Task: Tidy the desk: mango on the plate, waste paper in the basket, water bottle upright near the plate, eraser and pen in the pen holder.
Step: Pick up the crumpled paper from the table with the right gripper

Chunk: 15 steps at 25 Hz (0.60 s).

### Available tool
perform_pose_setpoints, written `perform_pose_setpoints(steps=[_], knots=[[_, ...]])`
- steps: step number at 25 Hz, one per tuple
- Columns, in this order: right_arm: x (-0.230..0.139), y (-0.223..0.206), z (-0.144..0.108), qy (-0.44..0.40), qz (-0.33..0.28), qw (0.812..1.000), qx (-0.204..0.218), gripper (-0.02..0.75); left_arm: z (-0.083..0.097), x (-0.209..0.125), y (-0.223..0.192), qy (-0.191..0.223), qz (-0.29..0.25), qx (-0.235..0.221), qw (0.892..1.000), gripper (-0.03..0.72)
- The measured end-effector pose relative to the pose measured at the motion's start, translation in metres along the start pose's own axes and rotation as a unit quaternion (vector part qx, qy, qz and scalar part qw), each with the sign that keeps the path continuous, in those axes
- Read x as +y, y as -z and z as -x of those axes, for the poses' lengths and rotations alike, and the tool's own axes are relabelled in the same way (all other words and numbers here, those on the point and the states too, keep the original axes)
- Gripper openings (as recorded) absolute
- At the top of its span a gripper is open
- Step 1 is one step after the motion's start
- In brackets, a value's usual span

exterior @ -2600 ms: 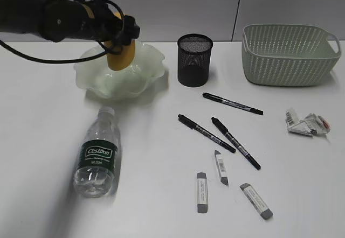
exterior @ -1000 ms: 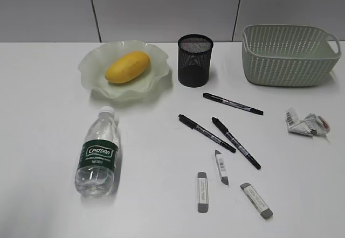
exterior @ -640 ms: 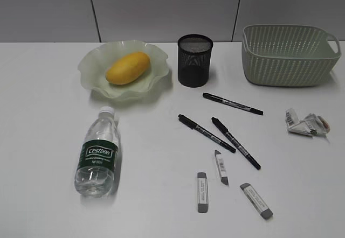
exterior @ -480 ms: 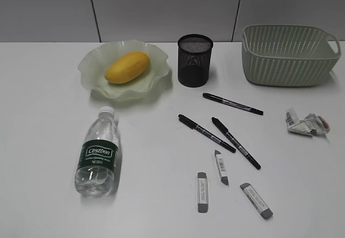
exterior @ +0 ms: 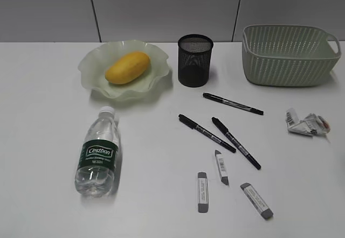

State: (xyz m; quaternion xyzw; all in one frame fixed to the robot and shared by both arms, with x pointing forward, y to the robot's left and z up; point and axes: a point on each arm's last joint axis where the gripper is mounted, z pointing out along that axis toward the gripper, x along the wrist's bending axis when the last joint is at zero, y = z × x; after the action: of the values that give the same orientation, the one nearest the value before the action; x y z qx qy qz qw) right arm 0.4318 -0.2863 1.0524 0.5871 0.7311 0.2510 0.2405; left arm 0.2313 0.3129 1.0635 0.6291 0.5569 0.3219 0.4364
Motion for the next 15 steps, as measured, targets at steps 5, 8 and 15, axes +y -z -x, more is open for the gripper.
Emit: perform_pose_setpoints(steps=[5,8,15], knots=[[0.031,-0.101,0.013,0.024,-0.119,0.992,0.015,0.489,0.001,-0.001,0.001,0.022,0.004,0.047,0.999,0.426],[0.038,-0.144,0.018,0.036,-0.153,0.987,0.016,0.489,0.001,-0.001,0.001,0.026,0.005,0.055,0.998,0.426],[0.031,-0.207,0.024,0.061,-0.208,0.976,0.017,0.484,0.001,-0.001,0.001,0.027,0.005,0.055,0.998,0.426]])
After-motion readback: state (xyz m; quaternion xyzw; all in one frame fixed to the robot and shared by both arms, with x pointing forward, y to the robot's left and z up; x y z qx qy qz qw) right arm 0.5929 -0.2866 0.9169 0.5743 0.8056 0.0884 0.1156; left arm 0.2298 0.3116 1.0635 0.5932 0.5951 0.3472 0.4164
